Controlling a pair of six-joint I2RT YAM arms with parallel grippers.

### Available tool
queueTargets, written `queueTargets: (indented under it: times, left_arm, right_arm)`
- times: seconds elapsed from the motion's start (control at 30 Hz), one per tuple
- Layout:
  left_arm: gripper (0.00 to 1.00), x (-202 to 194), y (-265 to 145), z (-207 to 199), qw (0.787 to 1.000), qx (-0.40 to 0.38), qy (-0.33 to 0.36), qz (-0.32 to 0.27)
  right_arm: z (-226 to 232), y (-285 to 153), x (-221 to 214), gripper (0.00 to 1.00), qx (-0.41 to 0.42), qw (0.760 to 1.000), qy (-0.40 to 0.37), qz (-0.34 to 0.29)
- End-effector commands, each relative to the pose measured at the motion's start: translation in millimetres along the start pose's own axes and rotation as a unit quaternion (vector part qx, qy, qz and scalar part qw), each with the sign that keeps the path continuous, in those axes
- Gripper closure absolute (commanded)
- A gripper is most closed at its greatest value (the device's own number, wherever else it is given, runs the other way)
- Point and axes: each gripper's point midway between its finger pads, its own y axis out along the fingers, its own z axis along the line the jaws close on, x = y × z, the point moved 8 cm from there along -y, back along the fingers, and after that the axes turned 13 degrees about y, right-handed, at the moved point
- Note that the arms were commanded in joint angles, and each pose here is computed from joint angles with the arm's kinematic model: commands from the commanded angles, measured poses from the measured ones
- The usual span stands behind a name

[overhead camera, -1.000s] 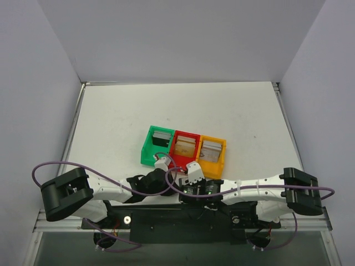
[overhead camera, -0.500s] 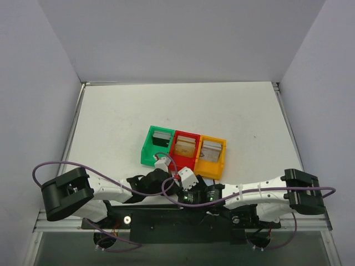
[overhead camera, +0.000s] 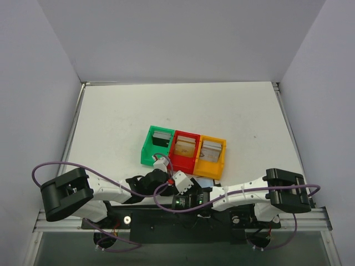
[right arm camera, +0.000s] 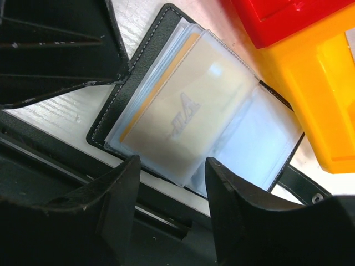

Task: Take the credit cards out of the card holder
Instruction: Remove the credit card from the card holder.

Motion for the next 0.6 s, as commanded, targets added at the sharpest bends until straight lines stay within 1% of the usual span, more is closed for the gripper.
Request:
queueTargets:
  times: [0.0, 0.2, 0.3, 0.37, 0.4, 0.47, 0.57]
  left_arm:
    - [1.00, 2.1, -1.5, -4.8, 1.000, -0.015, 0.006, -0.006]
    - [1.00, 2.0, -1.3, -4.9, 1.000, -0.015, 0.006, -0.006]
    - [1.00, 2.3, -1.9, -5.1, 1.000, -0.016, 0.006, -0.007]
    - [1.00, 2.5, -2.1, -5.3, 1.000, -0.017, 0.006, -0.007]
    - [1.00, 2.5, -2.1, -5.3, 1.000, -0.017, 0.006, -0.007]
    - [1.00, 2.8, -2.3, -5.6, 1.000, -0.017, 0.005, -0.008]
    - [1.00, 2.8, -2.7, -5.6, 1.000, -0.018, 0.005, -0.008]
  right_arm:
    - [-4.4, -5.4, 8.9, 0.57, -0.030, 0.999, -0.004, -0.020]
    - [-12.0, -8.9, 9.1, 0.68, -0.048, 0.998, 0.003, -0.030]
    - [-11.4, -10.4, 8.9, 0.69, -0.044, 0.999, 0.001, -0.031]
    - [-5.7, -13.0, 8.6, 0.61, -0.031, 0.999, -0.015, -0.038]
    - [-1.0, -14.9, 9.1, 0.52, -0.020, 0.999, -0.021, -0.043]
    - [4.5, -16.9, 9.6, 0.44, -0.006, 0.999, -0.025, -0.047]
    - [8.9, -17.1, 12.2, 0.43, 0.003, 0.998, -0.023, -0.052]
